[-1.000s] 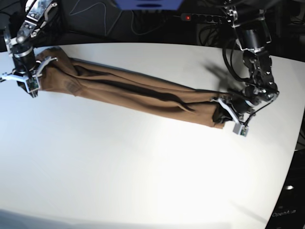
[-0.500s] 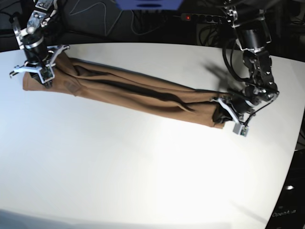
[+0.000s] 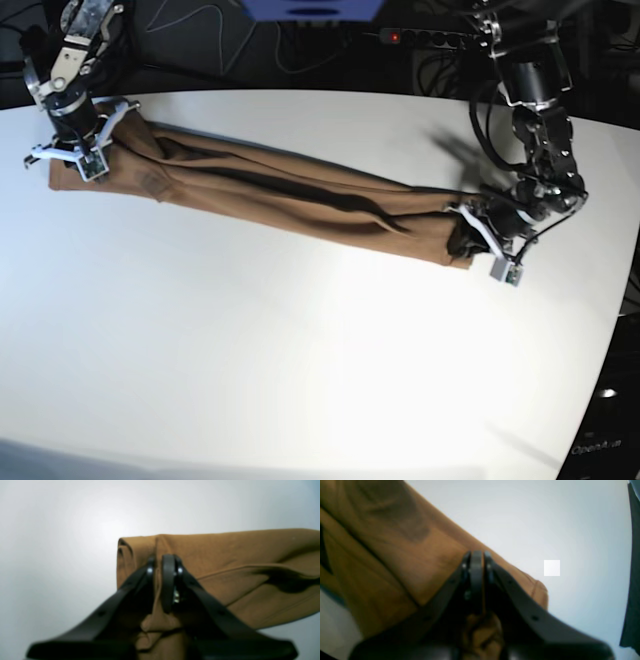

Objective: Fold the T-shirt properly
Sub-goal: 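Pull the strip end with the left gripper outward, straightening the strip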

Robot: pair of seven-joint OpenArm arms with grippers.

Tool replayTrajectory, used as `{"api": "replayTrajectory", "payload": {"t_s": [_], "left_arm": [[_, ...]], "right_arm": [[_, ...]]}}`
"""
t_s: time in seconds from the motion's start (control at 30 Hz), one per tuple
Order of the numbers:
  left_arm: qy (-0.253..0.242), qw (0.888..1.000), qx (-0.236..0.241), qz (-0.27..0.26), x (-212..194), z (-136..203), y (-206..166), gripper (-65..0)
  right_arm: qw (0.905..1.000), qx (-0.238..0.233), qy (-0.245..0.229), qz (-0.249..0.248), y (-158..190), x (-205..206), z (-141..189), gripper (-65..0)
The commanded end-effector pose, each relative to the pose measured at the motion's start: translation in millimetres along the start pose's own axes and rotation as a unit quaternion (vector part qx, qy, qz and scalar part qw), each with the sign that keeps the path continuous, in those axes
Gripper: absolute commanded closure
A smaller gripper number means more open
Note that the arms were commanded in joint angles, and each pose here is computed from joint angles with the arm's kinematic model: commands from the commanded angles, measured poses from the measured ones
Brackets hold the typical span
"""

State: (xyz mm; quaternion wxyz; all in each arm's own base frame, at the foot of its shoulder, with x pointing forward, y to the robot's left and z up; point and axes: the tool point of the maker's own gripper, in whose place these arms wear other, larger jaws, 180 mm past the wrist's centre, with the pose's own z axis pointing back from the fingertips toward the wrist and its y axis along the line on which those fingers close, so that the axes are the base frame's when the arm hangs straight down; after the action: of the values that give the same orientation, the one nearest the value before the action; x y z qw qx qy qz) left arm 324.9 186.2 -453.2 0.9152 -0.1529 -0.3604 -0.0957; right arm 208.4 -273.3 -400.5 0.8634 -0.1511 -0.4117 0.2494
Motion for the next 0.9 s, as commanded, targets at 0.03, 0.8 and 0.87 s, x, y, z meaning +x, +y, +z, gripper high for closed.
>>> {"api": "replayTrajectory", "payload": {"t_s": [0.03,0.8,0.87], "left_arm": [[0.141,0.988,0.06,-0.021,-62,16,32,-3.7],[0.171,0.981,0.089,-0.035,-80,42,62,-3.7],[0.169,0.981,0.089,-0.035,-78,42,62,-3.7]], "right_arm": [[0.9999,-0.01,-0.014,0.003,-9,5,0,-0.1],[0.9984,0.016,0.009,-0.054,0,-19,-38,-0.1],[0.9982,0.018,0.009,-0.056,1,-19,-40,-0.1]]}}
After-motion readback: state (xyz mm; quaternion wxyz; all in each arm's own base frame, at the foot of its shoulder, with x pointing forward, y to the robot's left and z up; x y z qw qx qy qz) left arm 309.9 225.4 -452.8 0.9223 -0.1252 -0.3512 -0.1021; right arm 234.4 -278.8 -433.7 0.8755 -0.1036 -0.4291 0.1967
